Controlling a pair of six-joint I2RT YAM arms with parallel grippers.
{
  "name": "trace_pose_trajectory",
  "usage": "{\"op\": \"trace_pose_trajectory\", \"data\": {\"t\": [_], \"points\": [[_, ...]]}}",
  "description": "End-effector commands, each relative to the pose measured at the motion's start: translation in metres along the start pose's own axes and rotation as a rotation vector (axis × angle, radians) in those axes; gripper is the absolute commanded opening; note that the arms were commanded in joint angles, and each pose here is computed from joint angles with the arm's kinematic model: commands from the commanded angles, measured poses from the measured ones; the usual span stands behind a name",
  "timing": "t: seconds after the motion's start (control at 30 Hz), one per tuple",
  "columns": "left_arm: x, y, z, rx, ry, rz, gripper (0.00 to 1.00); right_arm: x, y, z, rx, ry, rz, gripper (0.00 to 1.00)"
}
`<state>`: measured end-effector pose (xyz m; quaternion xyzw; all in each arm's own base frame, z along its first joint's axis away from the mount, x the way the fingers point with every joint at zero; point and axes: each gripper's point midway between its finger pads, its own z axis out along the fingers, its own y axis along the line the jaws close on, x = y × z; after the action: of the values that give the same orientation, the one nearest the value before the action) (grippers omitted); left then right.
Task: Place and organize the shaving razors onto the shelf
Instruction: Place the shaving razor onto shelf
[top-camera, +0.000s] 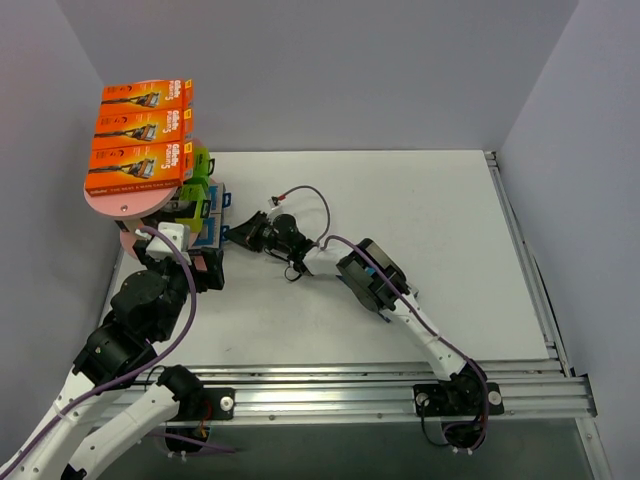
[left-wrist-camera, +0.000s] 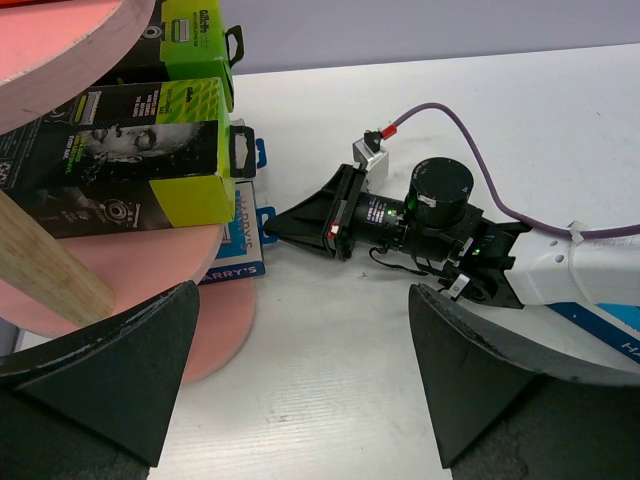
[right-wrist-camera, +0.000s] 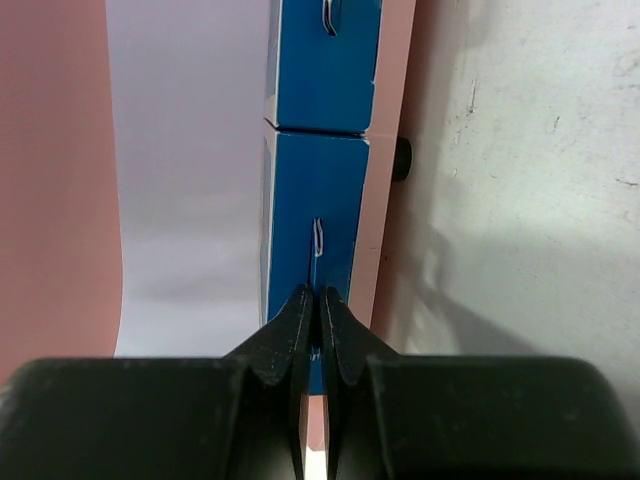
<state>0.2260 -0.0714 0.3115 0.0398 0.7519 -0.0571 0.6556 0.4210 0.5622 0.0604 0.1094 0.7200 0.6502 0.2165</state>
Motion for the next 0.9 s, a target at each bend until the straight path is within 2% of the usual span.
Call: {"op": "trace_pose_trajectory", "data": {"t": [0.0, 0.3, 0.43, 0.53, 0.87], "points": [[-0.0168, -0.0023, 0.0005, 0.009, -0.062, -0.04, 0.95, -0.0095, 0.0165, 0.0059, -0.048, -0.018, -0.023, 0.0], [-0.0166, -0.0023, 0.0012, 0.008, -0.06, -0.039, 0.95, -0.0091, 0.0185, 0.0058, -0.058, -0.015, -0.022, 0.0], [-0.0156, -0.0026, 0.0013, 0.009, -0.058, -0.038, 0.95, -0.0097, 0.0204, 0.0037, -0.073, -0.019, -0.008, 0.18], [-0.0154, -0.0021, 0.0017, 0.006, -0.056, -0.037, 0.95, -0.0105, 0.0185, 0.0021, -0.073, -0.023, -0.002, 0.24], [-0.0154, -0.0024, 0.0017, 0.007, -0.056, -0.037, 0.95, -0.0134, 0.0166, -0.0024, -0.068, -0.03, 0.005, 0.29]]}}
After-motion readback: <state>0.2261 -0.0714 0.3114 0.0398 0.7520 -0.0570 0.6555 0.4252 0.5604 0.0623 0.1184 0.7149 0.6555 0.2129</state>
